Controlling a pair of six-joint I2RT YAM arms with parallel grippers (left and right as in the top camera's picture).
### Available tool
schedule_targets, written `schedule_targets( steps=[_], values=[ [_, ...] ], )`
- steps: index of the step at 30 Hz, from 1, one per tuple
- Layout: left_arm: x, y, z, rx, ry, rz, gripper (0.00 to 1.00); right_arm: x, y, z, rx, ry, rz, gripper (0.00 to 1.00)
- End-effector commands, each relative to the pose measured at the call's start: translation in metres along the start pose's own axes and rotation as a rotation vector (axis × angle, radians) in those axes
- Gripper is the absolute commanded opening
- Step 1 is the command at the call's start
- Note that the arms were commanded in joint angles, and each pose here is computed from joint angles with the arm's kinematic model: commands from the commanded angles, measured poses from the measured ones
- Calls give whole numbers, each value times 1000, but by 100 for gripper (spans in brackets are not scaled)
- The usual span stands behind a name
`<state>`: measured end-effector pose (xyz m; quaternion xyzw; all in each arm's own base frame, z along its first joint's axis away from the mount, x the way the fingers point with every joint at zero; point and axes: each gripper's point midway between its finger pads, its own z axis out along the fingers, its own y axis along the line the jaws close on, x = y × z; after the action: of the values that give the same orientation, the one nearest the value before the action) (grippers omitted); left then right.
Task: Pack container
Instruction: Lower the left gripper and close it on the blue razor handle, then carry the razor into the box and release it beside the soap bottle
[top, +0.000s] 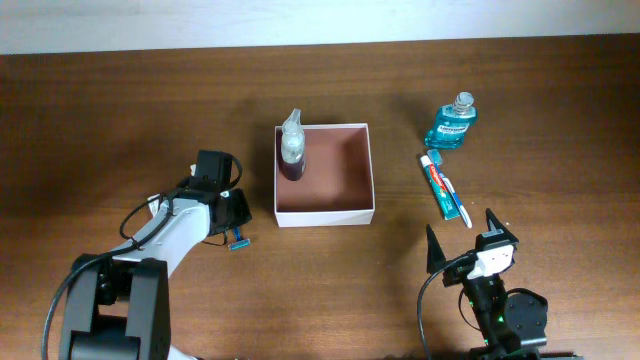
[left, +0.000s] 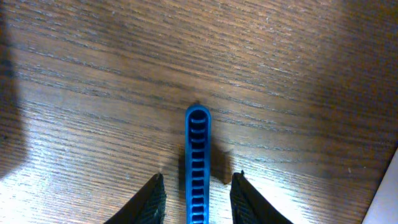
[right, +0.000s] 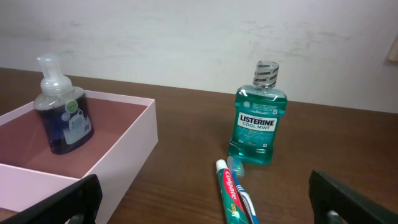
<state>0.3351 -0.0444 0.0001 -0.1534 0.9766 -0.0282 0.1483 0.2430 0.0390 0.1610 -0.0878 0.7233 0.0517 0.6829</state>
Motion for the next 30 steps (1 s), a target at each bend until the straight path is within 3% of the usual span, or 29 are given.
schedule_targets(
  steps=[1, 6, 11, 16, 22, 30],
  values=[
    [7, 4, 4, -21, 26, 5, 31, 2, -1, 0, 3, 4, 1, 99],
    [7, 6, 4, -27, 24, 21, 22, 2, -1, 0, 2, 4, 1, 99],
    [8, 6, 4, -28, 27, 50, 21, 2, -1, 0, 3, 4, 1, 99],
    [7, 6, 4, -28, 26, 50, 6, 2, -1, 0, 2, 4, 1, 99],
    [-1, 2, -1, -18, 6, 63, 2, 2, -1, 0, 2, 4, 1, 99],
    [-44, -18, -69, 37, -113, 62, 1, 2, -1, 0, 3, 4, 1, 98]
  ],
)
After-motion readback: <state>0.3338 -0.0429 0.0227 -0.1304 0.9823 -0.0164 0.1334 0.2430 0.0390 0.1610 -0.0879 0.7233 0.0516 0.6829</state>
